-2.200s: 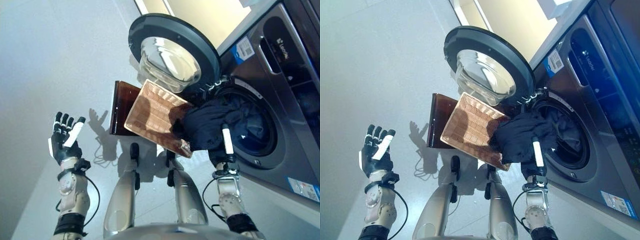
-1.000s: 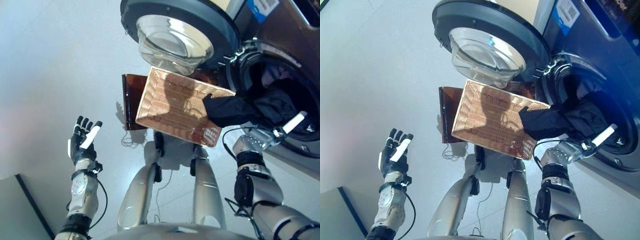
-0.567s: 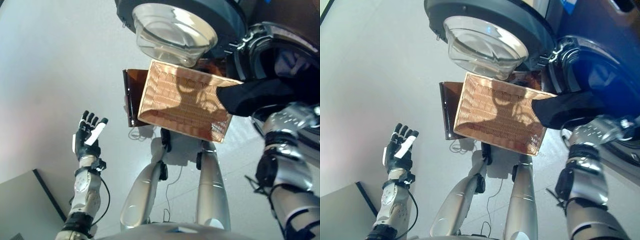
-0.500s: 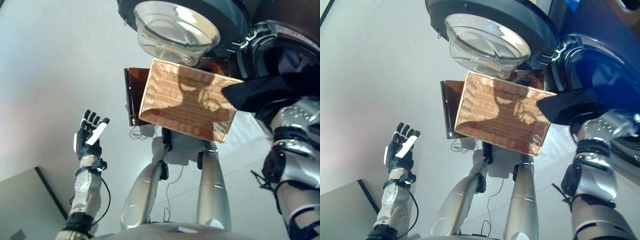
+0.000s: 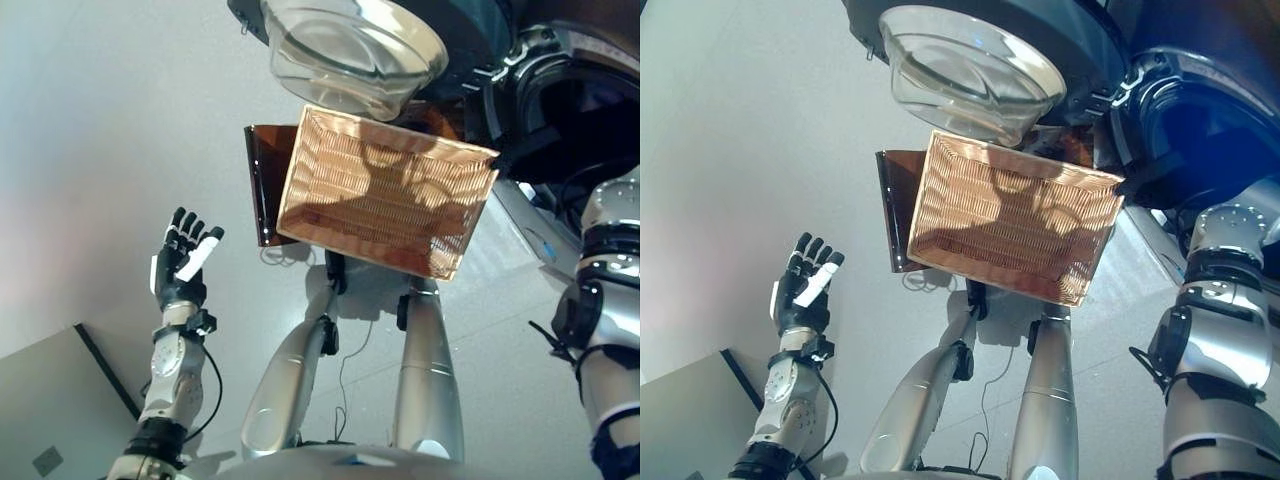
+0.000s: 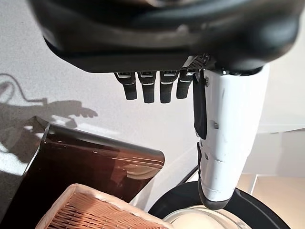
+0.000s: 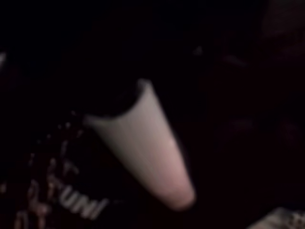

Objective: Pick up the clothes and place them into the washing machine

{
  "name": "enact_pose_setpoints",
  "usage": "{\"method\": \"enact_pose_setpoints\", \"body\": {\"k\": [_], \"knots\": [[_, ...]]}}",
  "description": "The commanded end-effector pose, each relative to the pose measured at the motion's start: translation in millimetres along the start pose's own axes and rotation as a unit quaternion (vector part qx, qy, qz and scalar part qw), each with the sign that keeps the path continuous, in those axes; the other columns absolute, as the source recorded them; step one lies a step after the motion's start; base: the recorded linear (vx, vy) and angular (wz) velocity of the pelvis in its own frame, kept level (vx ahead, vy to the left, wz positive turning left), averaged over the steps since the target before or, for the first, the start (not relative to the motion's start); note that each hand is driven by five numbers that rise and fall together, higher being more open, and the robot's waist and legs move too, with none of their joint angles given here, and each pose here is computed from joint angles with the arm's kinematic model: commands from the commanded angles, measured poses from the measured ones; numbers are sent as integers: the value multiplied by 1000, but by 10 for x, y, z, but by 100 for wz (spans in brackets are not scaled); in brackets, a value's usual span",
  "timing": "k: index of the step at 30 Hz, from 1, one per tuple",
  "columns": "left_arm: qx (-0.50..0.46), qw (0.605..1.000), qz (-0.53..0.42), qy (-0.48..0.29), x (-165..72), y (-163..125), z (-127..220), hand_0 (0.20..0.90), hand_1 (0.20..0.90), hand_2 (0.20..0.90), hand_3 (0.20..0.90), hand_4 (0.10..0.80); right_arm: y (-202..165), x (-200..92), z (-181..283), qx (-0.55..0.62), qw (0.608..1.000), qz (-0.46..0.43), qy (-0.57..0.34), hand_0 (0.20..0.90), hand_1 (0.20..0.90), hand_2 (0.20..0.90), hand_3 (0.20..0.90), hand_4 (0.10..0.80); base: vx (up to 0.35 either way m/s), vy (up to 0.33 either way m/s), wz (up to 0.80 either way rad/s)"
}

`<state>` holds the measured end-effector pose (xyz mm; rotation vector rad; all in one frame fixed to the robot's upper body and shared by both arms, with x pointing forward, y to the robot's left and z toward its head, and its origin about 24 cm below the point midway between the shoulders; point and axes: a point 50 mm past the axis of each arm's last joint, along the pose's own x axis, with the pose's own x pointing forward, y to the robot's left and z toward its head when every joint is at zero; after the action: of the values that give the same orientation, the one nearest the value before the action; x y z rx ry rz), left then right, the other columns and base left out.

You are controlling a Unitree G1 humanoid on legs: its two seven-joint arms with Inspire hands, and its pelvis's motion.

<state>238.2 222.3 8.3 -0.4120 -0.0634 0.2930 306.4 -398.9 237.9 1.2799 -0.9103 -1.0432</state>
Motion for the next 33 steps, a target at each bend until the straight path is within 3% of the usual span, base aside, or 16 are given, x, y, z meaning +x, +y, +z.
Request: {"method": "enact_pose_setpoints", "body": {"k": [1, 2, 3, 8, 9, 15, 19, 23, 24, 25, 26, 27, 28, 31, 33], "knots": [[15, 996, 24, -85, -12, 213, 351, 900, 900, 900, 900, 800, 938, -86, 700, 28, 963, 214, -162, 200, 200, 200, 200, 300, 0, 0, 0], [13, 996, 27, -87, -20, 225, 360, 900, 900, 900, 900, 800, 890, -91, 674, 24, 964, 211, -160, 266, 266, 266, 266, 347, 0, 0, 0], [14, 996, 27, -89, -24, 230, 368, 900, 900, 900, 900, 800, 855, -79, 659, 9, 965, 206, -160, 900, 900, 900, 900, 800, 0, 0, 0], [19, 995, 29, -97, -33, 251, 400, 900, 900, 900, 900, 800, 746, -44, 545, -82, 964, 203, -151, 900, 900, 900, 900, 800, 7, 13, -1], [25, 994, 27, -102, -34, 264, 424, 900, 900, 900, 900, 800, 740, -37, 504, -147, 952, 219, -152, 900, 900, 900, 900, 800, 0, 0, 0], [23, 993, 21, -113, -51, 281, 477, 900, 900, 900, 900, 800, 677, -43, 420, -222, 934, 238, -150, 900, 900, 900, 900, 800, 0, 0, 0], [27, 992, 22, -120, -63, 316, 510, 900, 900, 900, 900, 800, 591, -83, 326, -320, 892, 280, -150, 900, 900, 900, 900, 800, -16, 5, -1], [33, 992, 19, -119, -78, 352, 517, 900, 900, 900, 900, 800, 437, -174, 168, -462, 802, 349, -150, 900, 900, 900, 900, 800, -30, 1, 1], [35, 992, 13, -120, -91, 368, 528, 900, 900, 900, 900, 800, 328, -241, 103, -529, 738, 391, -154, 900, 900, 900, 900, 800, -37, -4, 3], [36, 992, 13, -120, -91, 368, 528, 900, 900, 900, 900, 800, 320, -242, 105, -529, 738, 390, -154, 900, 900, 900, 900, 800, -36, -10, 5], [36, 992, 9, -120, -95, 370, 530, 900, 900, 900, 900, 800, 245, -255, 68, -566, 700, 407, -152, 900, 900, 900, 900, 800, -27, 1, 4], [43, 991, 2, -124, -96, 373, 554, 900, 900, 900, 900, 800, 166, -308, -4, -614, 638, 438, -156, 900, 900, 900, 900, 800, -27, 1, 4], [43, 991, 2, -124, -97, 374, 554, 900, 900, 900, 900, 800, 164, -310, -6, -614, 638, 438, -156, 900, 900, 900, 900, 800, 0, 0, 0], [49, 990, -8, -128, -97, 367, 581, 900, 900, 900, 900, 800, 17, -356, -68, -675, 545, 467, -171, 900, 900, 900, 900, 800, -11, 1, 2], [52, 990, -7, -128, -98, 378, 584, 900, 900, 900, 900, 800, -28, -369, -91, -687, 525, 473, -169, 900, 900, 900, 900, 800, -5, 3, 2]]}}
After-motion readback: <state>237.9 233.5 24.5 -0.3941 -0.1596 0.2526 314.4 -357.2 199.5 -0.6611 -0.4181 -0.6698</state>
